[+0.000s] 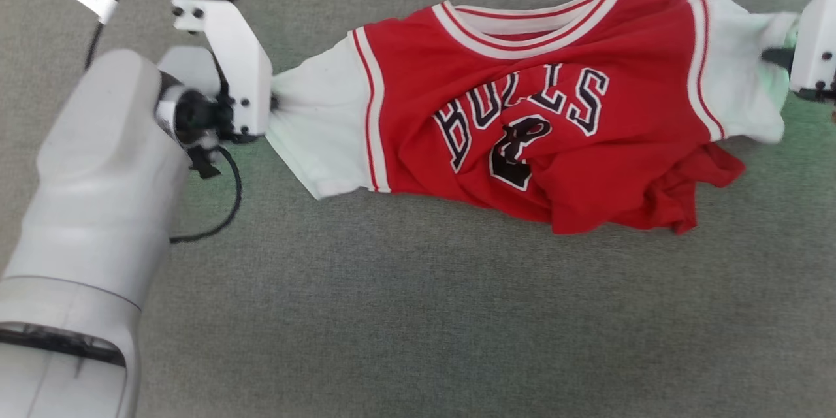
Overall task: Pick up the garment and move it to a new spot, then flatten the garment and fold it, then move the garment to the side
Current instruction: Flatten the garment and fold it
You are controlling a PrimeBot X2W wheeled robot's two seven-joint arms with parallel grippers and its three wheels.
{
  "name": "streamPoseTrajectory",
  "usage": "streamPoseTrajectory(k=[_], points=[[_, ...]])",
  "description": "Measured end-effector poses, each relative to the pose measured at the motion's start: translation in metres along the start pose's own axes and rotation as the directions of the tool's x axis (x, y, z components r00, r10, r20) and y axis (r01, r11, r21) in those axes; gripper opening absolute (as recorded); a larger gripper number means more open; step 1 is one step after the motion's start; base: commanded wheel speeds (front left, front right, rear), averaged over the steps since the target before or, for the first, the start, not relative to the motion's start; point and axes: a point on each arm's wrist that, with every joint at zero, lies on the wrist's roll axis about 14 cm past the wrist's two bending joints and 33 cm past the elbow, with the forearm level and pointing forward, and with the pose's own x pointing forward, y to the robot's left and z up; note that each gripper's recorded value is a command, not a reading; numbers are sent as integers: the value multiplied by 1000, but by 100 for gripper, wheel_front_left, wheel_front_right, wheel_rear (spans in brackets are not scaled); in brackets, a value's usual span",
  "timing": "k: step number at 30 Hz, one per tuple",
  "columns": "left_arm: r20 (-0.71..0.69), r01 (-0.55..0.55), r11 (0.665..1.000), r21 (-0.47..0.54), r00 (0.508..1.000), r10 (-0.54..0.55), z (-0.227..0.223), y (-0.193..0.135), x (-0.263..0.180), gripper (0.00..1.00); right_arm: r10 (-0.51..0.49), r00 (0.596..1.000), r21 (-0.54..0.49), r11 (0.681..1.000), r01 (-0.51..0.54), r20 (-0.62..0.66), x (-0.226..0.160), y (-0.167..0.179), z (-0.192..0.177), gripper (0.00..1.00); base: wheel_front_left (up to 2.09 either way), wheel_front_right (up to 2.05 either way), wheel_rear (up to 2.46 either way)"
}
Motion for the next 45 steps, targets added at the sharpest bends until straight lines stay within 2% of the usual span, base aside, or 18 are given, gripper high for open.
streamPoseTrajectory(k=[6,12,15,16,19,25,29,34,37,40,43,45], points=[[144,-22,999,25,989,19,48,-2,-34,0,35,980,-41,999,-28,196,-42,11,43,0,0,0,0],[342,-37,997,74,940,10,107,-14,-91,0,74,908,-114,993,-29,412,-106,23,86,0,0,0,0],[444,-42,995,94,896,-4,133,-22,-126,0,93,864,-149,989,-22,495,-140,30,101,0,0,0,0],[509,-47,993,107,861,-14,149,-29,-151,0,111,826,-176,984,-15,553,-165,37,111,0,0,0,0],[587,-53,992,114,809,-25,166,-37,-185,0,128,771,-207,978,5,624,-202,45,124,0,0,0,0],[703,-58,989,134,709,-53,187,-55,-249,0,157,672,-238,971,29,724,-267,59,138,0,0,0,0],[746,-63,986,152,662,-73,192,-66,-280,0,163,626,-244,969,45,763,-300,64,142,0,0,0,0],[788,-71,983,168,608,-91,198,-74,-309,0,165,593,-239,970,46,788,-325,66,145,0,0,0,0],[796,-73,982,171,598,-94,201,-75,-316,0,163,586,-236,970,51,794,-330,65,147,0,0,0,0],[801,-78,981,175,590,-96,206,-75,-315,0,153,586,-225,973,51,795,-323,63,151,0,0,0,0],[822,-82,980,179,560,-103,216,-76,-311,0,141,571,-205,978,49,809,-313,59,161,0,0,0,0],[847,-97,979,180,521,-105,227,-77,-310,0,125,547,-189,980,61,828,-305,56,171,0,0,0,0]])
